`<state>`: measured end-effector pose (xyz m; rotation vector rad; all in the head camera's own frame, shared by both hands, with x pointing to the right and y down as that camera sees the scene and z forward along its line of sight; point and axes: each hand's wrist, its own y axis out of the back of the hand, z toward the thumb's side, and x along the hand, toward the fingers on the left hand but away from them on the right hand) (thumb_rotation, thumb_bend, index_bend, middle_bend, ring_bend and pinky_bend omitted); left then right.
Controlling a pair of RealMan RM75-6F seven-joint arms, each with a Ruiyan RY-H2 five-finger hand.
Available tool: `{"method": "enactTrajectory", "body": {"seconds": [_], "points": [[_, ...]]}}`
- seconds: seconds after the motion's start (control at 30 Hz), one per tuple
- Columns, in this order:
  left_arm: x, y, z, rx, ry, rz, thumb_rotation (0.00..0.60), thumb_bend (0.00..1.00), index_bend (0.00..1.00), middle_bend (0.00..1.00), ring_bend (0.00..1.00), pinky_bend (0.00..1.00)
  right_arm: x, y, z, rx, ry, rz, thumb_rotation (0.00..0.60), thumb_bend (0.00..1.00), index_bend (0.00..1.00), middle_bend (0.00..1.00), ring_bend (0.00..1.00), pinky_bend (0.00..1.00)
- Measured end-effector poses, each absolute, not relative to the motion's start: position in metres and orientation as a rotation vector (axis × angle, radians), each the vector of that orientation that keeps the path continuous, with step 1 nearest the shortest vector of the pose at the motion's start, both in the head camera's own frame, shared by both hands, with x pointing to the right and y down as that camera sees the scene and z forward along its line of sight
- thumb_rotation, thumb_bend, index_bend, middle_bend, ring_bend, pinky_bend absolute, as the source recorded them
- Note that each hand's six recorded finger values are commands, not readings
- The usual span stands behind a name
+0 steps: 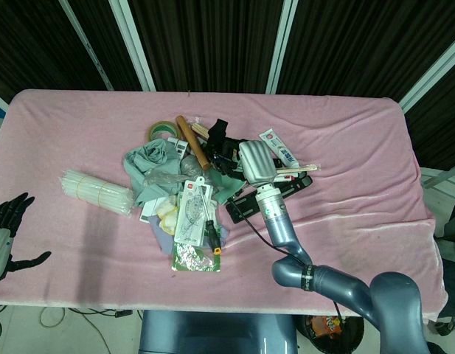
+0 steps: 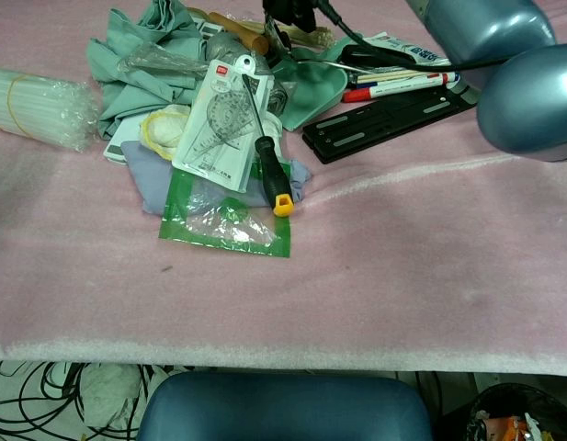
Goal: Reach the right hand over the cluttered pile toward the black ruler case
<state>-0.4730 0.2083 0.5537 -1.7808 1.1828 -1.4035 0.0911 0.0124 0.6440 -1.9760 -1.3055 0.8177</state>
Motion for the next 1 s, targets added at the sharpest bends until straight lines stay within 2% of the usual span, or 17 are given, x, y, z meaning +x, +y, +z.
{"method": "enactTrajectory", "body": {"seconds": [0.27,0.43,0.73,1.0], "points": [[-0.469,0.212,0.551,-1.777,1.159,-1.378,0.600,0.00,0.00,0.00,0.00,0.00,0.116,0.039,0.573,-1.999,-1.376,0.673,0.600,0.65,0.78,0.70,0.62,0.67],[-0.468,0.214,0.549,-1.769,1.148,-1.368,0.600,0.00,0.00,0.00,0.00,0.00,0.142,0.070,0.545,-2.012,-1.408,0.650,0.600,0.65,0.78,0.70,0.62,0.67],[-0.469,0.215,0.550,-1.762,1.153,-1.373,0.600,0.00,0.00,0.00,0.00,0.00,0.146,0.119,0.530,-2.092,-1.393,0.612,0.600,0.65,0.78,0.70,0.62,0.67],[-0.471,0.214,0.550,-1.769,1.163,-1.380,0.600,0.00,0.00,0.00,0.00,0.00,0.129,0.138,0.534,-2.166,-1.361,0.582,0.600,0.65,0.78,0.70,0.62,0.67]]}}
